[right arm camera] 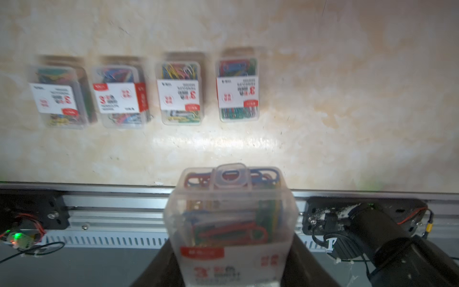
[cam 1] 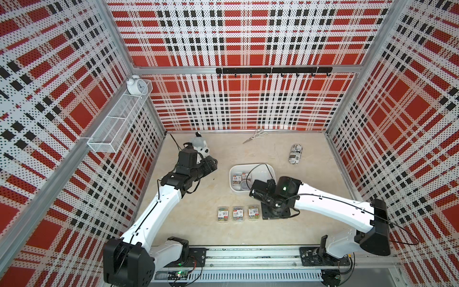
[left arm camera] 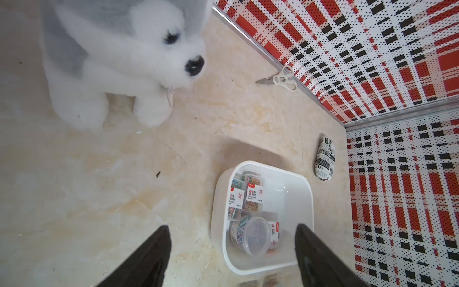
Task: Take the paper clips out of the storage box
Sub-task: Place the boxed paper clips at the center of the board.
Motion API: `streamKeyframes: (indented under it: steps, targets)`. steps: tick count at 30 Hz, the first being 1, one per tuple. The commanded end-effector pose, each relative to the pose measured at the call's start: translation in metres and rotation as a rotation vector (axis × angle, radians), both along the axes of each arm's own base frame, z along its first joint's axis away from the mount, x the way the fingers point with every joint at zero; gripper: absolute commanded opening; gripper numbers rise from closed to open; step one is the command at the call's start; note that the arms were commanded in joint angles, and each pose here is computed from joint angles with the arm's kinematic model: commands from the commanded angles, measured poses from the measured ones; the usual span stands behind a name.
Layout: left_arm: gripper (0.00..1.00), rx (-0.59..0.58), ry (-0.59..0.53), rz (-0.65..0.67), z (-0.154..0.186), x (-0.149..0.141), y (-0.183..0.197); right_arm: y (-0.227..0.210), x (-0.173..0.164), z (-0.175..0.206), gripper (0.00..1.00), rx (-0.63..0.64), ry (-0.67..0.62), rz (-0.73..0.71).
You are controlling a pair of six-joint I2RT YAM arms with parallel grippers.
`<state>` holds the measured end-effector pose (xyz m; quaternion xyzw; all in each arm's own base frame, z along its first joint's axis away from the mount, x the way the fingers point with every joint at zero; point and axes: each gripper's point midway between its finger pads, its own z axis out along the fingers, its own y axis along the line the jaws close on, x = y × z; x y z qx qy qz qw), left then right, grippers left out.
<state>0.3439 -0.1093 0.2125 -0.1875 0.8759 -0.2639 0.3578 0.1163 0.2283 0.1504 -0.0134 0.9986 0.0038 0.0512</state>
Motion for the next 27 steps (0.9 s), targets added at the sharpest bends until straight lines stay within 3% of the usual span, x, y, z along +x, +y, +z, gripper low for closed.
streamKeyframes:
  steps: [1,8,17,27]
  targets:
    - [0.80,0.005,-0.008,-0.007,-0.002,0.001,-0.001,0.009,-0.023,-0.017,0.54,0.052,0.038,-0.077]
    - [0.81,-0.010,-0.053,-0.076,0.017,0.000,-0.023,0.014,-0.033,-0.050,0.54,0.049,0.054,-0.098]
    - [0.81,-0.027,-0.071,-0.033,0.023,-0.009,-0.007,0.020,-0.045,-0.083,0.55,0.049,0.156,-0.066]
    - [0.81,-0.002,-0.039,-0.008,0.013,-0.011,0.005,0.016,-0.033,-0.099,0.54,0.029,0.209,-0.043]
